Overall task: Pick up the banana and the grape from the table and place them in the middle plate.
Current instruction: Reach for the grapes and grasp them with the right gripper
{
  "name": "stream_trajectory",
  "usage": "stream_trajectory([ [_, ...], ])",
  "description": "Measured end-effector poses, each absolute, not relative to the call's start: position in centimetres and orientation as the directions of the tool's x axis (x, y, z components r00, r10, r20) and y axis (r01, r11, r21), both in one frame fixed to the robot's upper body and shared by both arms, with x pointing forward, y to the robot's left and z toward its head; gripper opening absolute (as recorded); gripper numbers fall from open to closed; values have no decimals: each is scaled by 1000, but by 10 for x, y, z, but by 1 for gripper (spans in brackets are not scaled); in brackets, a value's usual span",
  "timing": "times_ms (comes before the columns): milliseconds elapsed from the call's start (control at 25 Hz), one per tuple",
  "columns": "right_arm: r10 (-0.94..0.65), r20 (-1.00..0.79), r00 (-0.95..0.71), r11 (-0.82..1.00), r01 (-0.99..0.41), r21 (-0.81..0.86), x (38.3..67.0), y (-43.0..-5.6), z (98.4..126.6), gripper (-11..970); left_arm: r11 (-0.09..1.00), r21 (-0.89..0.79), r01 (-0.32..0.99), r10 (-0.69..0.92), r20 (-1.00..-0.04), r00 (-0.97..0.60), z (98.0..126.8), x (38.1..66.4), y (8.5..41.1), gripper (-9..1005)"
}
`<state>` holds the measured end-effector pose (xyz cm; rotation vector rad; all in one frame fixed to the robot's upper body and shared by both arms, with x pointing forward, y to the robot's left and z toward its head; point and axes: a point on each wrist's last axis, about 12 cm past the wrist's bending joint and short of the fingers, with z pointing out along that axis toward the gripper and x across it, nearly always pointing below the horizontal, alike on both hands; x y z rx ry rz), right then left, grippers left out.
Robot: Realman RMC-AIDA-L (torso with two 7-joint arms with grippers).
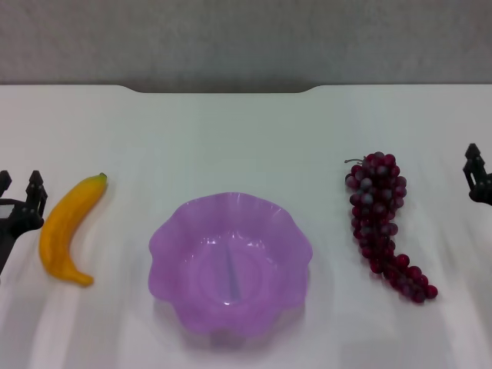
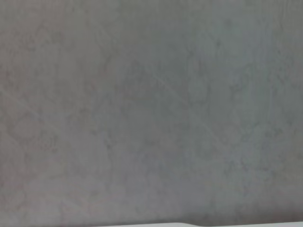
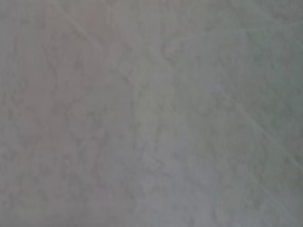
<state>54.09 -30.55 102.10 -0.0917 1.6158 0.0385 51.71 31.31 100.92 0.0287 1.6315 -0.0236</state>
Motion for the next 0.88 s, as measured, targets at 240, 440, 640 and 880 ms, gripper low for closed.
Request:
stream_trajectory([
  [240, 14, -997, -79, 999, -51, 18, 546, -303, 1020, 397, 1000, 6, 30, 8, -998, -68, 1009, 518, 314, 565],
  [440, -1, -976, -217, 997, -80, 17, 553, -296, 1009, 571, 999, 12, 36, 15, -997, -71, 1008, 517, 314, 717],
  [640, -84, -925, -369, 987, -161, -25, 567, -279, 1001, 771, 999, 12, 34, 14, -997, -73, 1008, 516, 314, 819],
  [880, -147, -912, -382, 972, -225, -62, 573, -268, 1002, 882, 999, 9, 36, 12, -997, -70, 1008, 517, 313, 886],
])
